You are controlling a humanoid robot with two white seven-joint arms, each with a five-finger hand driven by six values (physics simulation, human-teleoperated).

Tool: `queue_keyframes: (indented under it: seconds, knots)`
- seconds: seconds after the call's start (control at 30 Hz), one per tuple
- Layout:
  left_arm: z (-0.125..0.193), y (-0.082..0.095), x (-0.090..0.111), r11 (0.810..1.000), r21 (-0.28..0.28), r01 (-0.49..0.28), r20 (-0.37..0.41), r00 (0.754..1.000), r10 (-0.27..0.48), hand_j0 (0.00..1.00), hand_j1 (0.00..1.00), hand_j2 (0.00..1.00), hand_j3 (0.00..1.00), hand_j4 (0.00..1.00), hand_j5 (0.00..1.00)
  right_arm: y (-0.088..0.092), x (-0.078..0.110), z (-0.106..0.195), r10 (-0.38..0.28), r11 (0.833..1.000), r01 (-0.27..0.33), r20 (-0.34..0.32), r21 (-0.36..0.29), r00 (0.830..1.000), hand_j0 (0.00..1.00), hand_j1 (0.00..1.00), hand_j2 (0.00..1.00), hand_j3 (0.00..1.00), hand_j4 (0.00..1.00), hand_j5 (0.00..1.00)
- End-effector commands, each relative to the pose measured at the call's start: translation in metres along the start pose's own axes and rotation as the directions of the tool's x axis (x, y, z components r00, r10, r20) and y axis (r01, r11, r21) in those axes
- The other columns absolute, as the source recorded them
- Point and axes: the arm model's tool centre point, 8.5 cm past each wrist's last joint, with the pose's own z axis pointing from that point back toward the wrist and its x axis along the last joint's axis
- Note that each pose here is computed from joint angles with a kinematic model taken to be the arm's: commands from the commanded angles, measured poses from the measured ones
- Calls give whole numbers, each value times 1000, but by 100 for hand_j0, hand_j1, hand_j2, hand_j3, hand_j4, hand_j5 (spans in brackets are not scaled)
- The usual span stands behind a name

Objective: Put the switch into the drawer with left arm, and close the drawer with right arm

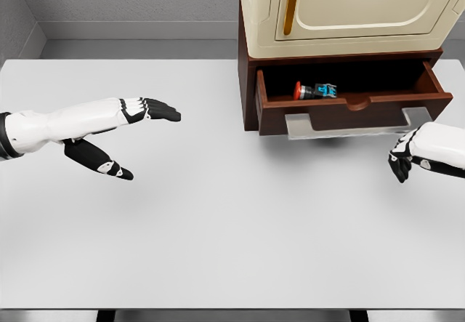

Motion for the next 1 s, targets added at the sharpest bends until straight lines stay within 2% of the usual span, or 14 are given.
queue_keyframes:
  seconds: [0.0, 0.37, 0.6, 0.67, 0.8, 0.97]
  knots:
    - [0, 1, 0, 1000, 5, -6, 0, 1000, 6, 100, 100, 100, 100, 100, 100, -8, 0, 2, -56, 997, 56, 3, -57, 998, 18, 18, 18, 18, 18, 18]
    - [0, 1, 0, 1000, 6, -8, 2, 1000, 8, 100, 100, 100, 100, 100, 100, -8, 0, 0, -57, 997, 57, 8, -56, 998, 18, 18, 18, 18, 18, 18]
    - [0, 1, 0, 1000, 7, -9, 3, 1000, 9, 100, 100, 100, 100, 100, 100, 4, 0, 1, -81, 996, 81, 3, -27, 997, 18, 18, 18, 18, 18, 18]
    - [0, 1, 0, 1000, 8, -8, 3, 1000, 8, 100, 100, 100, 100, 100, 100, 12, 0, 0, -93, 996, 93, 3, 2, 996, 18, 18, 18, 18, 18, 18]
    - [0, 2, 0, 1000, 10, -5, 2, 1000, 5, 100, 100, 100, 100, 100, 100, 12, 0, 1, -90, 996, 90, 2, 22, 996, 18, 18, 18, 18, 18, 18]
    - [0, 3, 1, 1000, 12, -5, 3, 1000, 5, 100, 100, 100, 100, 100, 100, 10, 0, -2, -86, 996, 86, 8, 12, 996, 18, 18, 18, 18, 18, 18]
